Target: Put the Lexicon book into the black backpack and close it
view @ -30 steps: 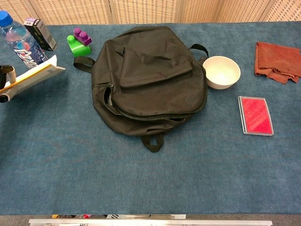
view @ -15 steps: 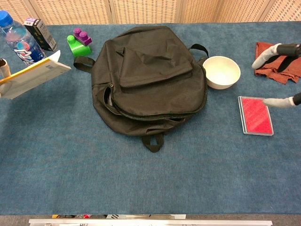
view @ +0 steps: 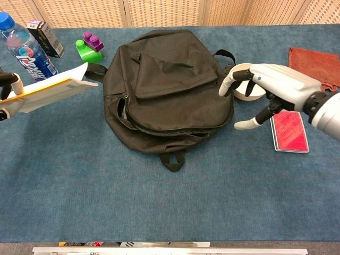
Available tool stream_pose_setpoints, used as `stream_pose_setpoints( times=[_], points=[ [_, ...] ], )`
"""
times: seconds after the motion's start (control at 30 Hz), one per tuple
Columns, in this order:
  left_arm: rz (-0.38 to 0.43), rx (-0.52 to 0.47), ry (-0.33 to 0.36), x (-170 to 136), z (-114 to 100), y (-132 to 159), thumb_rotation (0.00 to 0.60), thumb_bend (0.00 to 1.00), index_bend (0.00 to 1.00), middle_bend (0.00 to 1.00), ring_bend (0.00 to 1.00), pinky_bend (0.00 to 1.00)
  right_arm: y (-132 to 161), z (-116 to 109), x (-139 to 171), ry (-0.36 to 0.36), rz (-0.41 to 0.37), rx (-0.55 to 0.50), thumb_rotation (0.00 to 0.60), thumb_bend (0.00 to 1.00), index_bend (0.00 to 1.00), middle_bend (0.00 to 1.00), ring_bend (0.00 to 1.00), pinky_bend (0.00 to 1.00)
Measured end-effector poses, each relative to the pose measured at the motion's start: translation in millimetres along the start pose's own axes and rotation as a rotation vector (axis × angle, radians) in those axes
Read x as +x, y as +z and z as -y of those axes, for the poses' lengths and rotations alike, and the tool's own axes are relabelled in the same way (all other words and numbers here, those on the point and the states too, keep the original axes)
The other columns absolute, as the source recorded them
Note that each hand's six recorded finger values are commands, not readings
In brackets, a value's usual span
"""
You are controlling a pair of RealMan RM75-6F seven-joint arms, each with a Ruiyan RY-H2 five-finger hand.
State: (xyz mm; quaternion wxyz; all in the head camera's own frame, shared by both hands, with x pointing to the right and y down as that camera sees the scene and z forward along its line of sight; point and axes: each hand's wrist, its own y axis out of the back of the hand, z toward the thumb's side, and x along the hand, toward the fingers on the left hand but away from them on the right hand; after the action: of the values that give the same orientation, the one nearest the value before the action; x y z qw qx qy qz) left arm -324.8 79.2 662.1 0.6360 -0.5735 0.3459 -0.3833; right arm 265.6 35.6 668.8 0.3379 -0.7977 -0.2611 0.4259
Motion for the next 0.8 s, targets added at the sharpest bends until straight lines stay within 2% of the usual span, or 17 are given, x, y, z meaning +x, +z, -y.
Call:
stream_pose_setpoints(
  times=[0.43,0.8],
  points=[
    [0.025,-0.01,-0.008,-6.8,-3.4,9.0,0.6,0.34,0.76,0.69,0.53,0.6,22.4,45.8,-63.5,0.06,-0.002,0.105,0.6,0.09,0.35,0.35,0.21,0.27],
    [0.016,-0.03,-0.007,-8.7,-3.7,8.9,0.6,0.34,0.76,0.69,0.53,0.6,39.9,68.7,-86.7,0.082,-0.016,0.2,0.6,0.09,0.3,0.31,0.17,0.22]
  ],
)
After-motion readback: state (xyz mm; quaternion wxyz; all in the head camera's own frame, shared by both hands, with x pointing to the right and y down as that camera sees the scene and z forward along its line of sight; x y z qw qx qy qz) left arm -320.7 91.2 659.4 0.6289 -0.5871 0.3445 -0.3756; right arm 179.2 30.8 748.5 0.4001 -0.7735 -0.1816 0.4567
